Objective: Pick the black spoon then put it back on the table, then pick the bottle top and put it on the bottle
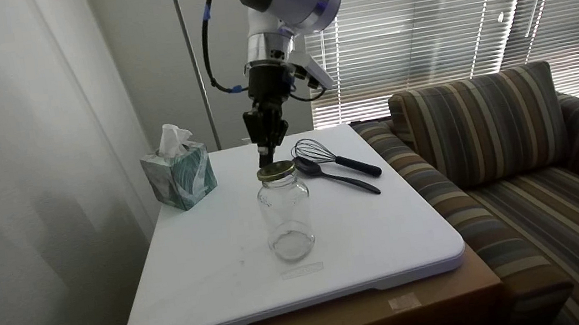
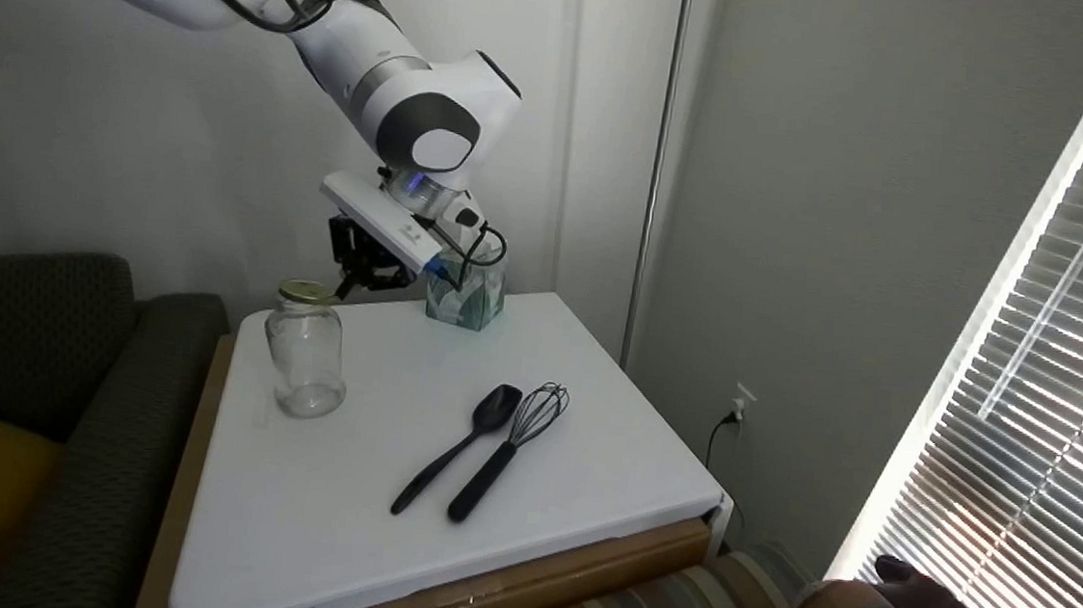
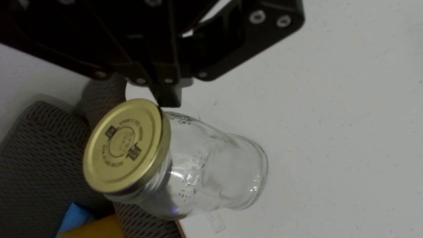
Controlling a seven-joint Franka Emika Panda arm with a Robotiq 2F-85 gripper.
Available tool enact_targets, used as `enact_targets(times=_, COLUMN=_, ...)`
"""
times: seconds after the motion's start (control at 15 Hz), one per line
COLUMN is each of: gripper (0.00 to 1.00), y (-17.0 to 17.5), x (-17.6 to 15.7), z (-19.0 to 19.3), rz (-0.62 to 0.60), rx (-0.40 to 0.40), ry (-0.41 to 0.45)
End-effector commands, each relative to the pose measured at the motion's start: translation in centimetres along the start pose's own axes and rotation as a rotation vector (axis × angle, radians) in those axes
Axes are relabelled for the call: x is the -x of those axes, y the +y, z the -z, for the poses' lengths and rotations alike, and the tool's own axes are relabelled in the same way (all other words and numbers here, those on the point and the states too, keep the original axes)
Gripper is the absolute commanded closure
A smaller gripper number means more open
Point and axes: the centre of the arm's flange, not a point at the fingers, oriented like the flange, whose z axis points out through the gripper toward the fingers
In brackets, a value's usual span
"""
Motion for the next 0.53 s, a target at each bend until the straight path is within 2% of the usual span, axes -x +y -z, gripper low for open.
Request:
enact_targets(times=0.0, gripper=1.0, y=-0.75, x=0.69, z=0.53, rz=-0.001, rx=-0.02, ry=-0.005)
enact_targets(times=0.47, gripper=1.0, y=-0.74, x=1.36, z=0.8, rz=0.0, rx=-0.018, ry=0.003)
